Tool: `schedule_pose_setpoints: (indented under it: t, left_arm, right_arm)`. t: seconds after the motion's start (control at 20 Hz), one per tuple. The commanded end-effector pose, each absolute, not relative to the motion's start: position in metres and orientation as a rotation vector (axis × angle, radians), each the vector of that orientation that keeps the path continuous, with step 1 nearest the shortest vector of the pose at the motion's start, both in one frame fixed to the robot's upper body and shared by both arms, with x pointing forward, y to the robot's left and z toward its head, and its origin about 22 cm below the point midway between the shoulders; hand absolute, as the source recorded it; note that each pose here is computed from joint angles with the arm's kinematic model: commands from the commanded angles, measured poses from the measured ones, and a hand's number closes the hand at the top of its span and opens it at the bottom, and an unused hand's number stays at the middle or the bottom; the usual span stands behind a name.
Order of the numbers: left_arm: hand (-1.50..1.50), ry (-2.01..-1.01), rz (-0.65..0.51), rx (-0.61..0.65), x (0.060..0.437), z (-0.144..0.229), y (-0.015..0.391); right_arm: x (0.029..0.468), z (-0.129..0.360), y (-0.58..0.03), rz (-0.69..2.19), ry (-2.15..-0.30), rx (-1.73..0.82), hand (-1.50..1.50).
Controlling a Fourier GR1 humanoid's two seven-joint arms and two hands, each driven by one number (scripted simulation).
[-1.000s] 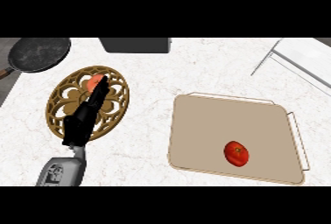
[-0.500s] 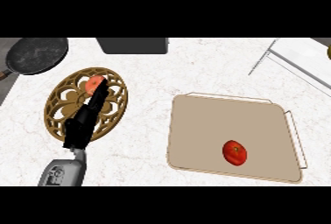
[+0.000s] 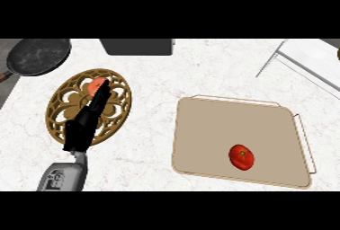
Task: Pick the lemon from the tray and place it in the tiered shelf
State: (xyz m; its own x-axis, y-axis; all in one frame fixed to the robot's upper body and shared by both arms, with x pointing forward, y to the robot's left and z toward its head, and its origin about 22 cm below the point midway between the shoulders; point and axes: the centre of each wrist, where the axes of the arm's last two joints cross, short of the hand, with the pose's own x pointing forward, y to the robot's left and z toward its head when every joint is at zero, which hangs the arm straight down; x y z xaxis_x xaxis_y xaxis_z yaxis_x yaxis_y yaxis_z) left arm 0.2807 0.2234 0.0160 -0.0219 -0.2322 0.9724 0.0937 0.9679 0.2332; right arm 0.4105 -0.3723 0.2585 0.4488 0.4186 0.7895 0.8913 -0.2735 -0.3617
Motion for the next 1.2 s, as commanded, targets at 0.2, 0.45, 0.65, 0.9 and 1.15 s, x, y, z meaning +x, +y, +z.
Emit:
schedule_pose_setpoints:
  t: [0.2,0.45,0.65,0.9,1.15]
  left_arm:
    - [0.00,-1.570,-0.251,0.135,0.287,0.010,0.219]
    - [0.00,-1.562,-0.217,0.163,0.277,0.010,0.239]
    - [0.00,-1.556,-0.210,0.156,0.284,0.023,0.232]
    - [0.00,-1.529,-0.214,0.172,0.267,0.007,0.238]
    - [0.00,-1.531,-0.202,0.167,0.269,0.001,0.241]
  right_arm:
    - [0.377,0.317,-0.373,-1.102,-1.315,-1.835,-1.50]
    - [0.326,0.336,-0.370,-1.223,-1.204,-1.803,-1.50]
    - [0.295,0.332,-0.372,-1.216,-1.063,-1.729,-1.50]
    - [0.249,0.319,-0.361,-1.171,-0.988,-1.697,-1.50]
    - [0.198,0.298,-0.347,-1.062,-0.957,-1.684,-1.50]
